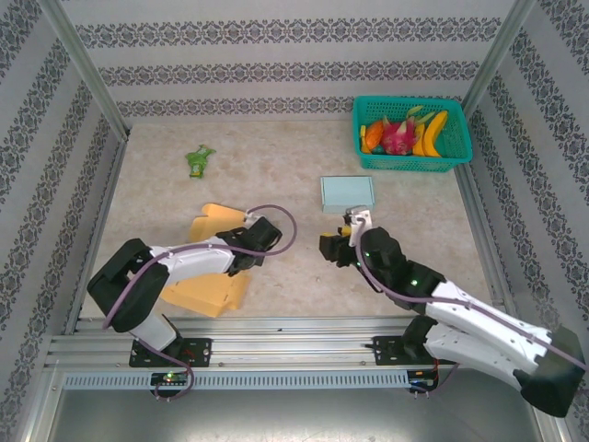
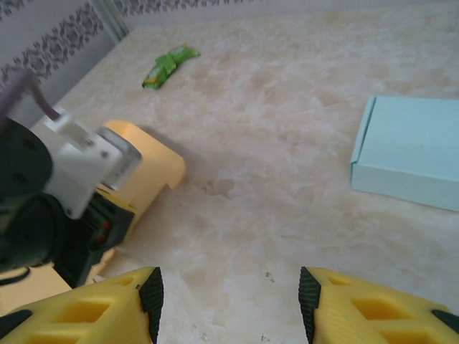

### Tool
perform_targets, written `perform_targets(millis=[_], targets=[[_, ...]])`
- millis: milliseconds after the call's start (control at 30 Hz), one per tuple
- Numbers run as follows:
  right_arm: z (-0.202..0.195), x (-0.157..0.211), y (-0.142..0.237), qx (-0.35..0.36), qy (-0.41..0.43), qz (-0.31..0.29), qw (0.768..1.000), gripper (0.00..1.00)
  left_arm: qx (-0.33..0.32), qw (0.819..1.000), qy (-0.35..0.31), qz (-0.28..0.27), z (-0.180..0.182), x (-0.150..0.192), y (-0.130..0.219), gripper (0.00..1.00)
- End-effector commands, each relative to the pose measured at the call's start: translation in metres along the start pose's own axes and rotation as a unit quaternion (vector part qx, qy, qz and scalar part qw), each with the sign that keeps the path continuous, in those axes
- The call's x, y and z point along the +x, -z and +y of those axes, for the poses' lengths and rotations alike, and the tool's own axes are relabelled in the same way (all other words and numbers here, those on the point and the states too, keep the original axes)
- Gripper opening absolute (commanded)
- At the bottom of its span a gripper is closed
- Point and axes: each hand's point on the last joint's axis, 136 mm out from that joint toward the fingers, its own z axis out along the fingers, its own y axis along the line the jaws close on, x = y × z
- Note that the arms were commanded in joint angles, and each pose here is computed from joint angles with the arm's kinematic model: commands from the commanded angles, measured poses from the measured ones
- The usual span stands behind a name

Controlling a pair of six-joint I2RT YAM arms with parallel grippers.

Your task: Fold the paper box

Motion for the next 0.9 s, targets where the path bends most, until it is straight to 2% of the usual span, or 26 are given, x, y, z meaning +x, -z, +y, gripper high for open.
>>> perform_targets(millis=[0, 33, 133, 233, 267, 333, 400, 433, 500, 600, 700, 800, 867], targets=[[-0.023, -0.005, 0.024, 0.046, -0.012, -0.033, 0.998, 0.54, 0.063, 0.992, -0.091, -0.059, -0.052, -0.031, 0.018, 0.00], [-0.029, -0.007, 0.034, 0.056, -0.018, -0.045, 0.997, 0.54, 0.091, 0.984, -0.128, -0.084, -0.074, -0.038, 0.027, 0.00], [-0.046, -0.015, 0.063, 0.076, -0.035, -0.086, 0.993, 0.53, 0.188, 0.941, -0.239, -0.147, -0.135, -0.039, 0.058, 0.00], [-0.063, -0.019, 0.090, 0.098, -0.049, -0.119, 0.987, 0.53, 0.255, 0.902, -0.309, -0.162, -0.169, -0.031, 0.083, 0.00], [-0.069, -0.021, 0.099, 0.106, -0.051, -0.129, 0.985, 0.53, 0.271, 0.894, -0.321, -0.158, -0.175, -0.030, 0.087, 0.02], [-0.077, -0.021, 0.110, 0.120, -0.053, -0.139, 0.982, 0.53, 0.279, 0.888, -0.331, -0.152, -0.179, -0.032, 0.091, 0.07], [-0.080, -0.022, 0.115, 0.128, -0.052, -0.140, 0.980, 0.53, 0.262, 0.897, -0.325, -0.147, -0.176, -0.037, 0.088, 0.21], [-0.081, -0.022, 0.116, 0.131, -0.050, -0.137, 0.981, 0.53, 0.243, 0.905, -0.317, -0.147, -0.170, -0.041, 0.085, 0.38], [-0.079, -0.023, 0.113, 0.134, -0.043, -0.128, 0.982, 0.54, 0.196, 0.926, -0.280, -0.158, -0.154, -0.053, 0.080, 0.54], [-0.071, -0.024, 0.100, 0.135, -0.028, -0.098, 0.986, 0.55, 0.134, 0.959, -0.184, -0.167, -0.114, -0.067, 0.079, 0.59], [-0.060, -0.024, 0.084, 0.129, -0.011, -0.062, 0.990, 0.55, 0.093, 0.978, -0.069, -0.173, -0.068, -0.064, 0.089, 0.65], [-0.049, -0.022, 0.073, 0.122, 0.009, -0.020, 0.992, 0.56, 0.019, 0.988, 0.090, -0.126, -0.001, -0.031, 0.084, 0.72], [-0.045, -0.018, 0.067, 0.119, 0.023, 0.004, 0.993, 0.56, 0.009, 0.985, 0.148, -0.093, 0.023, 0.000, 0.074, 0.72]])
